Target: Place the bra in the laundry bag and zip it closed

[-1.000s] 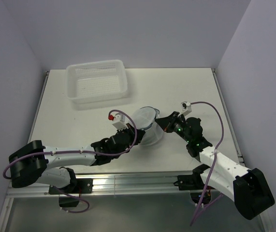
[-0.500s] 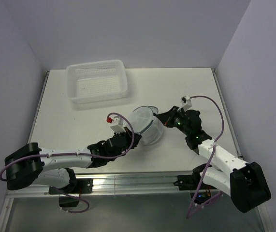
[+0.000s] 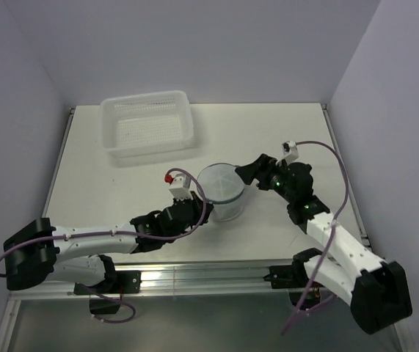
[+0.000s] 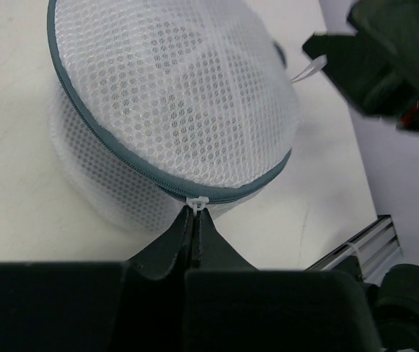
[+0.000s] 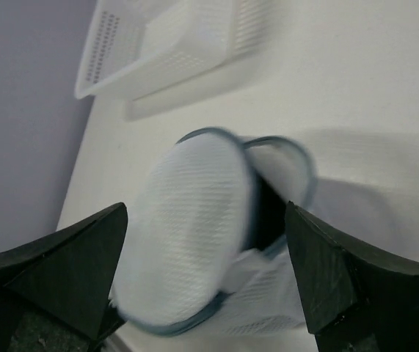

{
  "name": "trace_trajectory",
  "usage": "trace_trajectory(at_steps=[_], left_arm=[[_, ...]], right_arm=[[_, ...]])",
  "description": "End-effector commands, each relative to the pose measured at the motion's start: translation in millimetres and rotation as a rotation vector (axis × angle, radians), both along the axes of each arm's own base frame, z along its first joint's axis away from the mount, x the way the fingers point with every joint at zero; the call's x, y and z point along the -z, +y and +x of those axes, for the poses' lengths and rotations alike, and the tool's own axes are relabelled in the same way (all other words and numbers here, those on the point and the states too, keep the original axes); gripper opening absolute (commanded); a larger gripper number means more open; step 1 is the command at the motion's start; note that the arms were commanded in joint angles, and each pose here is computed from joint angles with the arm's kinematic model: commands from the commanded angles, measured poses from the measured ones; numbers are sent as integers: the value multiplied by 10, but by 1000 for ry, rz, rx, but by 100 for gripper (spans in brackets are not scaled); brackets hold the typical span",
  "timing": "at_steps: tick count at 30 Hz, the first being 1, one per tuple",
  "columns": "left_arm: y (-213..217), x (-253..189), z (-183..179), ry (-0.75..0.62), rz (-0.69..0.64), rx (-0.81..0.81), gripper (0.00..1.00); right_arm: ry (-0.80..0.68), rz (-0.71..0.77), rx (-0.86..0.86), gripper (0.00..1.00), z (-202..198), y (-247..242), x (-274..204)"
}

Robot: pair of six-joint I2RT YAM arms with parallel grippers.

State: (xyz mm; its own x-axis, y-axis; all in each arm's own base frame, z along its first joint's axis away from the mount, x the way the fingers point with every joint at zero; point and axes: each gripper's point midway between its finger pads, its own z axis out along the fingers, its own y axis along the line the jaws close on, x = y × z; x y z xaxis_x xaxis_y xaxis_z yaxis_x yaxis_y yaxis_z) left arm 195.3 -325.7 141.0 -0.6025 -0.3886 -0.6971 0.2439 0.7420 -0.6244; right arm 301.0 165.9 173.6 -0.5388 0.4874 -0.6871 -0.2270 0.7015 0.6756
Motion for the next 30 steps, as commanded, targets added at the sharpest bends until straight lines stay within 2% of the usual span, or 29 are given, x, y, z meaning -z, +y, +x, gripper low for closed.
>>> trace_trajectory(at_steps=[1, 6, 9, 20, 22, 23, 24, 27, 30], left_arm=[[-255, -385, 79, -55, -69, 19, 0], [-407, -526, 141, -79, -93, 11, 0], [-437, -533, 128, -83, -91, 13, 0], [-502, -435, -17, -78, -78, 54, 0], [-462, -423, -14, -80, -72, 45, 0], [-448, -416, -16, -81, -69, 44, 0], [-431, -424, -17, -85, -65, 45, 0], [-349, -375, -23, -89, -36, 39, 0], [-183, -267, -37, -84, 9, 18, 0]], right_arm=[[-42, 54, 23, 95, -300, 48, -172], [27, 137, 36, 95, -648, 217, 55], [52, 205, 31, 88, -748, 275, 96], [91, 247, -48, 63, -716, 518, 80], [94, 256, -46, 48, -720, 521, 88], [98, 249, -37, 35, -721, 501, 124], [90, 236, -17, 16, -696, 467, 135], [68, 181, 2, 4, -651, 415, 121], [24, 65, 11, 0, -482, 323, 159]])
